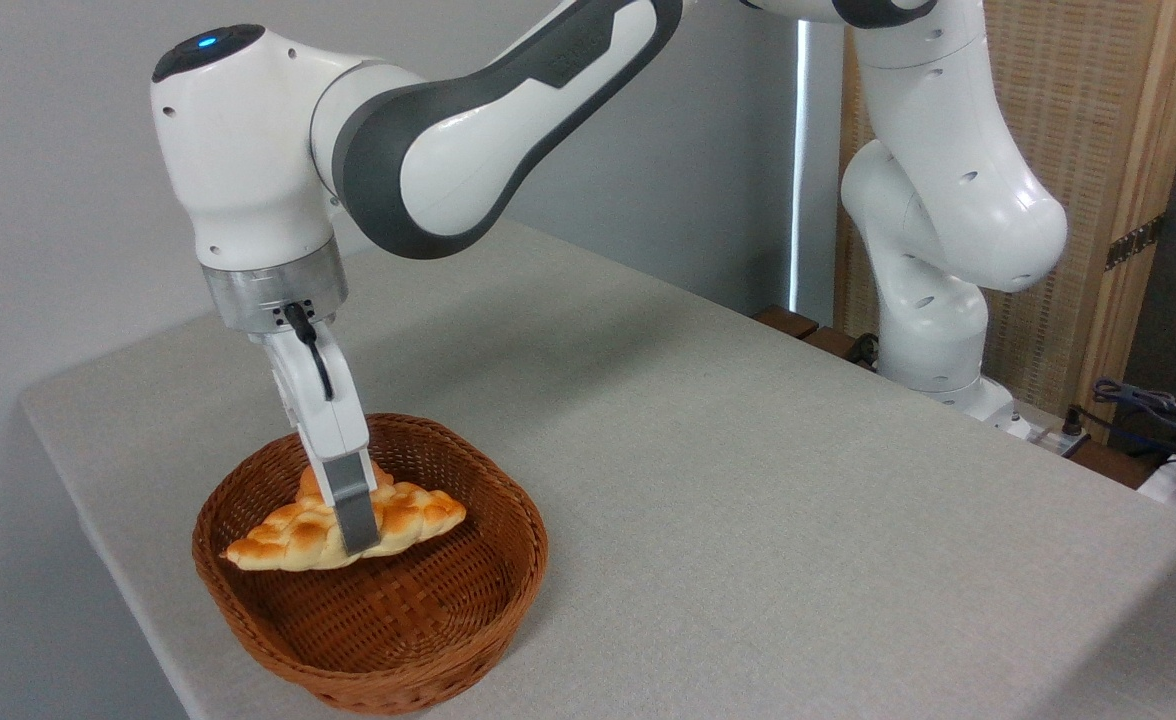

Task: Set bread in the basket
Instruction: 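Lower the roll into the basket beside the orange bun and release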

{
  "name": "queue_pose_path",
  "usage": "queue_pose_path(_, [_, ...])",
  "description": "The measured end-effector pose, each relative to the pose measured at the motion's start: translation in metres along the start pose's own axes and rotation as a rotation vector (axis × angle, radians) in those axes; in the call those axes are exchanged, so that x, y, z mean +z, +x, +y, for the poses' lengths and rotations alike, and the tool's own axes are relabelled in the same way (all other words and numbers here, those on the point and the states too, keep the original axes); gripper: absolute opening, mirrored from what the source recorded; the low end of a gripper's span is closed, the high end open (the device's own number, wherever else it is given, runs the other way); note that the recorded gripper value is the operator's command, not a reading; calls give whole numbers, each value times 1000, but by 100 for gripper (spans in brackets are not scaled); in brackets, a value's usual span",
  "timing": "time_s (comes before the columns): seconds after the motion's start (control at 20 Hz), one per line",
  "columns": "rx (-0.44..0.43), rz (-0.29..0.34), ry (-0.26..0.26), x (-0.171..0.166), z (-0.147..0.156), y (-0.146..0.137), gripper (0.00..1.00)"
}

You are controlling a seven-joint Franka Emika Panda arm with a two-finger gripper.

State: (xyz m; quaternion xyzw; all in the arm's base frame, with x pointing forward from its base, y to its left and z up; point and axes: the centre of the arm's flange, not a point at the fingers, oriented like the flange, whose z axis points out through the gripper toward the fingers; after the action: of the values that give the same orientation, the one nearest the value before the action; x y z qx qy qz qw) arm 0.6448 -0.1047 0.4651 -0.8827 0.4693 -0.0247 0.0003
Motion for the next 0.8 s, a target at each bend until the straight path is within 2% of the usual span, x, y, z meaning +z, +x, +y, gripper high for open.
queue_pose_path(0.1, [0, 1, 1, -1, 0, 0, 89])
queue_pose_path(0.25, [0, 1, 1, -1, 0, 0, 90])
queue_pose_path(0.45, [0, 1, 1, -1, 0, 0, 100])
queue_pose_path(0.8, [-1, -12, -13, 1, 1, -2, 100])
